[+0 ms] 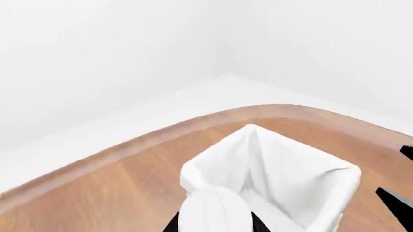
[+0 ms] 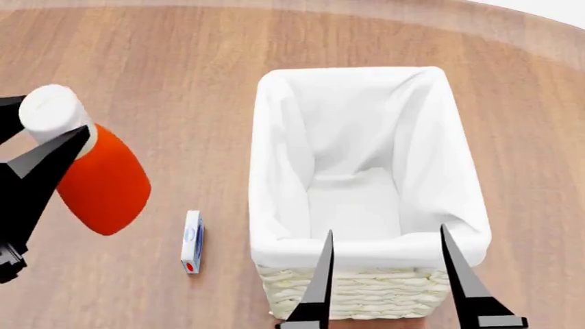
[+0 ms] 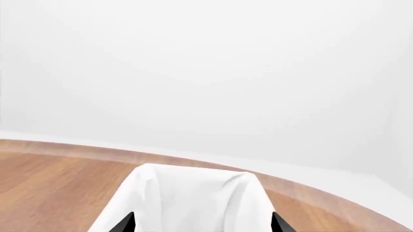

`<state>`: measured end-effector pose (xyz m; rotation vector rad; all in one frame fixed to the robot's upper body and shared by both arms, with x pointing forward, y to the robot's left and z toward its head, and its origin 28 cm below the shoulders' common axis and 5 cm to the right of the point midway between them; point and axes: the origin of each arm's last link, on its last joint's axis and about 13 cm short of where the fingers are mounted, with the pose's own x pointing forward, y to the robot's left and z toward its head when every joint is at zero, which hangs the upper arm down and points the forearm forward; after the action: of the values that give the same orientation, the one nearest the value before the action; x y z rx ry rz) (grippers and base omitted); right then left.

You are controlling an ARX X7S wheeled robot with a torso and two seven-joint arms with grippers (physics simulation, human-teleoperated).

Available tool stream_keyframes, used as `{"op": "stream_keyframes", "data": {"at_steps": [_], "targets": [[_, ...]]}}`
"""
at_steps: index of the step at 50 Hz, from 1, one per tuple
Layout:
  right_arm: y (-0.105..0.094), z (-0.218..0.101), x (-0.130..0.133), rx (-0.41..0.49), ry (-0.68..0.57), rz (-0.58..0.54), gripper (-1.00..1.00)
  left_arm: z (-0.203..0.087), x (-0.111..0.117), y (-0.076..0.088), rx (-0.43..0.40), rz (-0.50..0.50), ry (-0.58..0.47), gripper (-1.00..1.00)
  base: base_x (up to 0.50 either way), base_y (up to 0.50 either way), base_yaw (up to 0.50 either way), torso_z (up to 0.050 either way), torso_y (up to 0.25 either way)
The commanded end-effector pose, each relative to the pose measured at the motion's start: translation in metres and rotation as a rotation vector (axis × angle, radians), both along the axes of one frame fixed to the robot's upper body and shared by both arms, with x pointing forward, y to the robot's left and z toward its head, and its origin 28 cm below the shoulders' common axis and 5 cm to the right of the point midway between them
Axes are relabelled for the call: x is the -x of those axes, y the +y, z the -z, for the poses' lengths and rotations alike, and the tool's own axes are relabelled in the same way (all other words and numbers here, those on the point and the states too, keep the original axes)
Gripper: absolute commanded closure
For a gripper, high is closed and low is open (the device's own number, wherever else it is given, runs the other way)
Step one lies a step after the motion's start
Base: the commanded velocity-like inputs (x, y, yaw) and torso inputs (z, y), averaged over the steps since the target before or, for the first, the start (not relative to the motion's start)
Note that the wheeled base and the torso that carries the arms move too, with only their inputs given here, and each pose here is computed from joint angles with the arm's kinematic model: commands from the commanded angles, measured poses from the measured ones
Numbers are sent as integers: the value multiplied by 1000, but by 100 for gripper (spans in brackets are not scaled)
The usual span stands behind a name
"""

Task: Pick up the ketchup, and put it in the basket.

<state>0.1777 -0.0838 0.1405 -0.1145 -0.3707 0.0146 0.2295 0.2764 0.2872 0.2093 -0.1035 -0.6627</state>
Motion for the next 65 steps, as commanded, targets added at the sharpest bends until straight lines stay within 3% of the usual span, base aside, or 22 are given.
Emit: {"op": "stream_keyframes", "data": {"at_steps": [1,6,8,13,20,26,31,40,48,65], "targets": [[0,1,0,-6,6,-7,-100,-30,-7,-2,-102,180,62,100,0,0,0,0,0],[1,3,-1,-10,12,-11,-100,-42,-15,0,-126,208,91,100,0,0,0,0,3],[1,4,-1,-9,15,-14,-100,-48,-20,1,-78,204,121,100,0,0,0,0,0],[3,7,-1,-14,29,-26,-100,-61,-27,0,-64,236,119,100,0,0,0,0,0],[5,11,-1,-39,56,-54,-100,-66,-41,-7,-103,277,140,100,0,0,0,0,0],[6,5,1,-44,83,-147,-100,-75,-52,-13,-125,284,152,100,0,0,0,0,0],[4,-11,1,-104,116,-287,-100,-74,-57,-19,-147,299,164,100,0,0,0,0,0],[-1,-50,2,-73,187,-464,-100,-69,-65,-25,-155,299,176,100,0,0,0,0,1],[8,-74,-3,-8,219,-537,-100,-65,-71,-30,-158,291,189,100,0,0,0,0,0],[29,-88,-17,37,283,-644,-100,-69,-81,-35,-156,249,191,100,0,0,0,0,1]]}}
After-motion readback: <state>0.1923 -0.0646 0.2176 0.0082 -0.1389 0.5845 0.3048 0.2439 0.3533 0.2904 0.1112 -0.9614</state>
